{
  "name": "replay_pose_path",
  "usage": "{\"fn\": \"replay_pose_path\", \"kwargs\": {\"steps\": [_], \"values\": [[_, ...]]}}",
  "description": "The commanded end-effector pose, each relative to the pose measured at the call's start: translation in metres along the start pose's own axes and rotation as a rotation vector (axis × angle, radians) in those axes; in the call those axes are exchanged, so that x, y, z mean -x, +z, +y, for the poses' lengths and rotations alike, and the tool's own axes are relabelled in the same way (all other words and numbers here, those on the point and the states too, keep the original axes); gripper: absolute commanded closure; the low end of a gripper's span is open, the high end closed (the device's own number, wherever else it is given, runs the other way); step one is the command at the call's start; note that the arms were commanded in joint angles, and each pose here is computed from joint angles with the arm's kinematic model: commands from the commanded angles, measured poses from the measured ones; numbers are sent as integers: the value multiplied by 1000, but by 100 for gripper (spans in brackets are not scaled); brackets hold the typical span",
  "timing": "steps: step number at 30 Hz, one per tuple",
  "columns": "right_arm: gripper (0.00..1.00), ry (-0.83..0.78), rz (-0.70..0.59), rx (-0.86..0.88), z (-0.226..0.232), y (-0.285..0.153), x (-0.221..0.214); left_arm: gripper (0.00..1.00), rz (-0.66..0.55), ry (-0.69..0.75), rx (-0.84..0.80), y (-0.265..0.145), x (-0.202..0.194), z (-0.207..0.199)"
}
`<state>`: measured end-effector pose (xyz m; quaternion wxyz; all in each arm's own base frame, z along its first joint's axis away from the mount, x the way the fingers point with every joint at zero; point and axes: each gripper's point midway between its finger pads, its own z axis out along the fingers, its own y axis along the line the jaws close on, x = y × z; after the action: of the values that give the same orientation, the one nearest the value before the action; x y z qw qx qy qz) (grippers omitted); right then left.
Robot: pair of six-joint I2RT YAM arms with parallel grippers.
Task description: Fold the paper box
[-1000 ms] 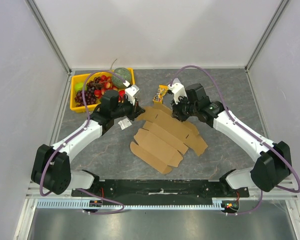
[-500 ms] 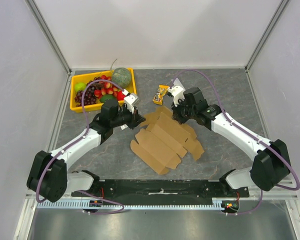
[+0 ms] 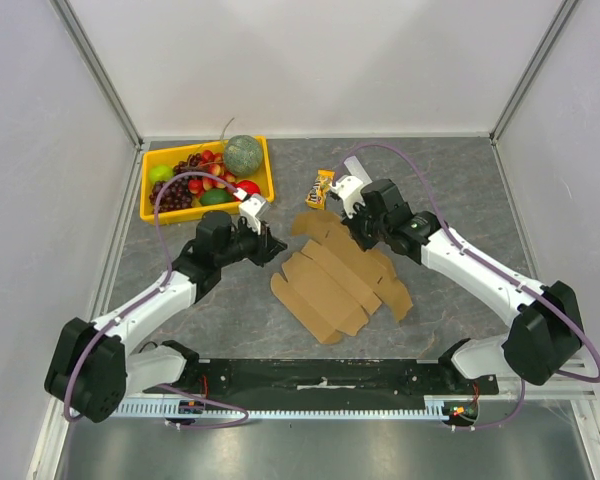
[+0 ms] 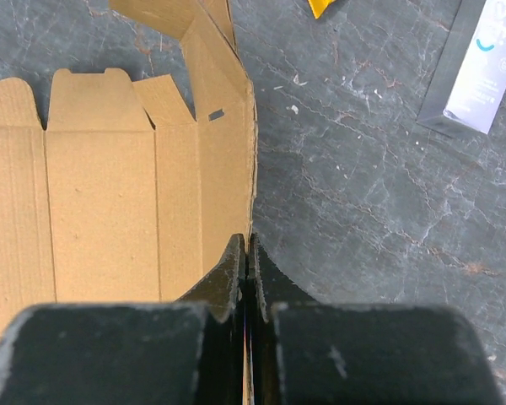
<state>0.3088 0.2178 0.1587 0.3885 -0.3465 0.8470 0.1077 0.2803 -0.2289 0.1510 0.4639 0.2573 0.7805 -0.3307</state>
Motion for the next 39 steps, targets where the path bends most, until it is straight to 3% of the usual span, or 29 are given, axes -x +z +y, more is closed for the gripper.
{"fn": "replay_pose_path", "kwargs": {"steps": [1, 7, 13, 17, 19, 31, 39], "values": [[100, -57, -16, -34, -9, -13, 20, 73, -98, -31, 79, -10, 24, 5], [100, -67, 4, -53, -10, -13, 18, 53, -132, -61, 206, -23, 34, 21], [100, -101, 8, -30, -3, -14, 14, 38, -180, -54, 200, -33, 48, 15], [96, -129, 7, 31, 8, -14, 11, 38, -206, -43, 169, -37, 58, 7], [100, -132, 7, 53, 12, -14, 10, 38, -212, -40, 121, -35, 62, -1], [100, -143, 35, 200, 42, -16, 1, 46, -219, -57, -32, -19, 67, -23], [100, -104, 167, 225, 46, 0, -19, 52, -220, -60, -71, -12, 69, -27]]}}
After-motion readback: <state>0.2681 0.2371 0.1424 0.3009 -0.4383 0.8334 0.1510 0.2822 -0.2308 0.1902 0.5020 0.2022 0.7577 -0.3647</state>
